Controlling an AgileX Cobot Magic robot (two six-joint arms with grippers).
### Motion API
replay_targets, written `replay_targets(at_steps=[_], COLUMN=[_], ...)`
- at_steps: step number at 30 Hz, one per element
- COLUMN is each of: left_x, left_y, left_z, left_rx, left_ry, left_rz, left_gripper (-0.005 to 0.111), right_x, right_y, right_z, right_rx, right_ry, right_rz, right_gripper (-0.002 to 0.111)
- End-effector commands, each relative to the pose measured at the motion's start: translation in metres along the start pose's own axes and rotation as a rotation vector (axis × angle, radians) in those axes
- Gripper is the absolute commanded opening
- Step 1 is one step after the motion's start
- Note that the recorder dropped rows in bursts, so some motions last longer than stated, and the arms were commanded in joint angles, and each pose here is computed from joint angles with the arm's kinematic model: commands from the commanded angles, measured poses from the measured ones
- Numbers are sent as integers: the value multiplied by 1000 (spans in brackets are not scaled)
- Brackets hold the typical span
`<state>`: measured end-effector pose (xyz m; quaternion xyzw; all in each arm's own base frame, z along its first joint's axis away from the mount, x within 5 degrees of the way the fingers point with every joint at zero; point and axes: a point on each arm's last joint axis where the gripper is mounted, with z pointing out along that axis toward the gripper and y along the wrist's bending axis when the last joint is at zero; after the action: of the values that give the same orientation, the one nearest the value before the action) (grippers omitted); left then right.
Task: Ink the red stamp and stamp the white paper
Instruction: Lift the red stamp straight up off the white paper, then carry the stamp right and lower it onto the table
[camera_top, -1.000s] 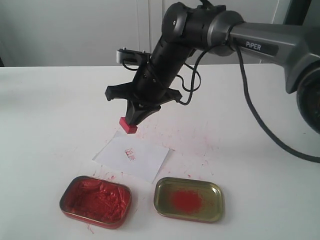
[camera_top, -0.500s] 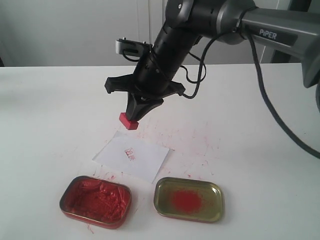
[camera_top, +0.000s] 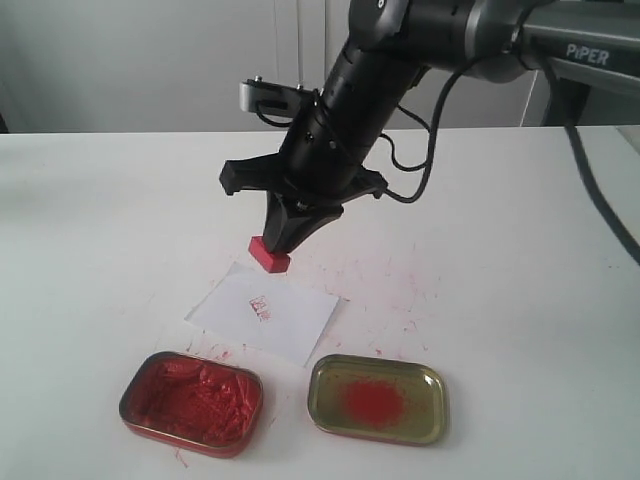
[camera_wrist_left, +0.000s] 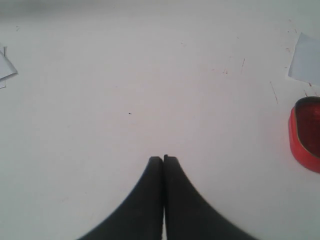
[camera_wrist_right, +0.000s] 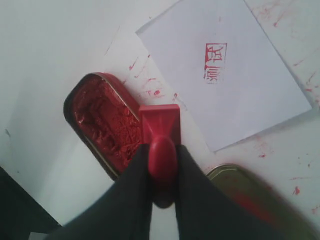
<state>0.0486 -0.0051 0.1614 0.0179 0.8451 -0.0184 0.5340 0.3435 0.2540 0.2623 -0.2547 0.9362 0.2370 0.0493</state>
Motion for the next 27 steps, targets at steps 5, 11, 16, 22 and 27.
replay_targets(at_steps=[5,11,16,22,27], left_x=[2,2,2,2,2], left_y=[0,0,0,0,0], left_z=[1,1,1,1,1], left_rx=[2,2,2,2,2], left_ry=[6,6,6,6,6], left_rz=[-13,-13,-13,-13,-13], left_gripper=[0,0,0,0,0], right_x=[19,36,53,71,85], right_y=[2,-13,-29,-53,-83], right_z=[-23,-37,-46,-56,-57], right_rx=[3,15,31,51,-1], right_ry=[-78,-88,-110,-140,-174], right_rz=[-4,29,82,129,187], right_gripper=[0,0,0,0,0])
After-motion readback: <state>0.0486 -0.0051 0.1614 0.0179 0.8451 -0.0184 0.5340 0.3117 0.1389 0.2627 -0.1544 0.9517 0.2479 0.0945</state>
